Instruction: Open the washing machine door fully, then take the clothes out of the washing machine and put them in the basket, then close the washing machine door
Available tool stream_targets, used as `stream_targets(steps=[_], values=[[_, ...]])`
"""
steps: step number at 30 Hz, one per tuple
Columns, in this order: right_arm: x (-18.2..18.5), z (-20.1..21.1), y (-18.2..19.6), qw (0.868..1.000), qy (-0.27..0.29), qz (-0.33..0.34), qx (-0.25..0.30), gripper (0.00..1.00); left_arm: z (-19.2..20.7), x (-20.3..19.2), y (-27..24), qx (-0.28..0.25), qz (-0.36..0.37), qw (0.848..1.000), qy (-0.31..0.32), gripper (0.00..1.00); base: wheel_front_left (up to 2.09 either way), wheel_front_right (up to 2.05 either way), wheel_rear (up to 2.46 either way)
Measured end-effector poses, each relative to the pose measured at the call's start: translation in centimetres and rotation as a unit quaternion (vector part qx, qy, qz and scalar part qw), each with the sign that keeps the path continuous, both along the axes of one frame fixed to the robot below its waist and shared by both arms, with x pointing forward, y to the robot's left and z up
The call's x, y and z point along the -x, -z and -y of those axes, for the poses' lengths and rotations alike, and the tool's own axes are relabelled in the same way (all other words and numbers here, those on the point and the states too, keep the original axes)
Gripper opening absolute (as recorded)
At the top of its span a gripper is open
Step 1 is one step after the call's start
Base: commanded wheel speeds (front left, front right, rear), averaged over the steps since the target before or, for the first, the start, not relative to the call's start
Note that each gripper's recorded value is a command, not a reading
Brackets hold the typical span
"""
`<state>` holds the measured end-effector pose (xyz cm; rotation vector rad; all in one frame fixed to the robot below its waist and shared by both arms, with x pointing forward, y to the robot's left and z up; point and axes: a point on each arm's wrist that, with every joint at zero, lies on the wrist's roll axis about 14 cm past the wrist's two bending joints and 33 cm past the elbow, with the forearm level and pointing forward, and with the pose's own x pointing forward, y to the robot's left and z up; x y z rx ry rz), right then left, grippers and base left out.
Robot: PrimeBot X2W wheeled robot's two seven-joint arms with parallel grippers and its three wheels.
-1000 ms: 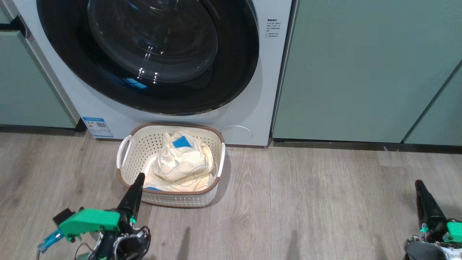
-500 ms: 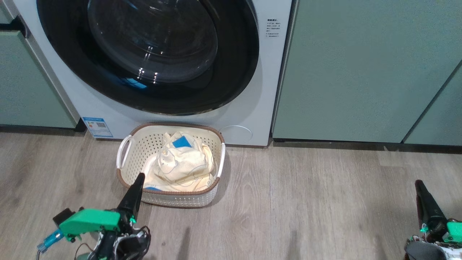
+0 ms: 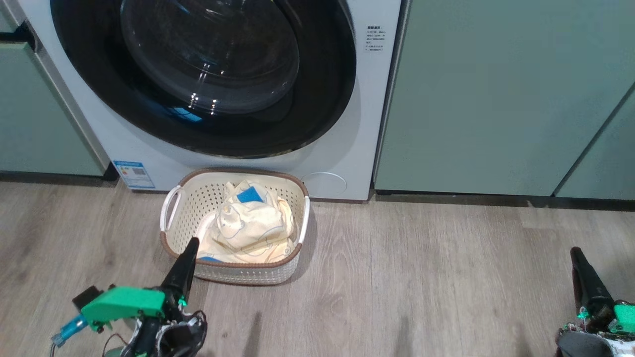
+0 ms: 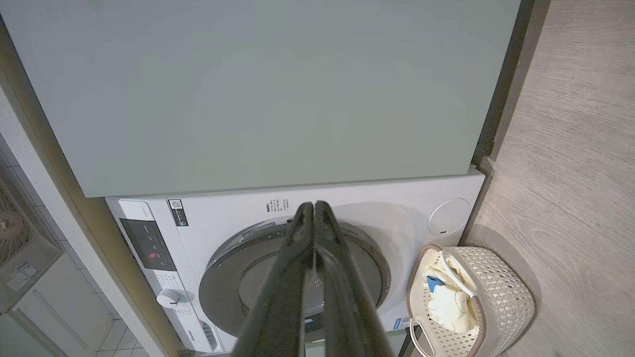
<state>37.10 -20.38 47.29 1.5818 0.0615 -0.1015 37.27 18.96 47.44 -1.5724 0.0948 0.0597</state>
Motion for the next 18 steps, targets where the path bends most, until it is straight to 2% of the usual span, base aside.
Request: stream_targets(steps=[18], values=[[0.00,0.00,-0.01,1.000,0.000,0.000,0.000,0.00,0.00,0.00,0.00,0.000,0.000,1.000,0.000,0.00,0.00,0.00,0.00]])
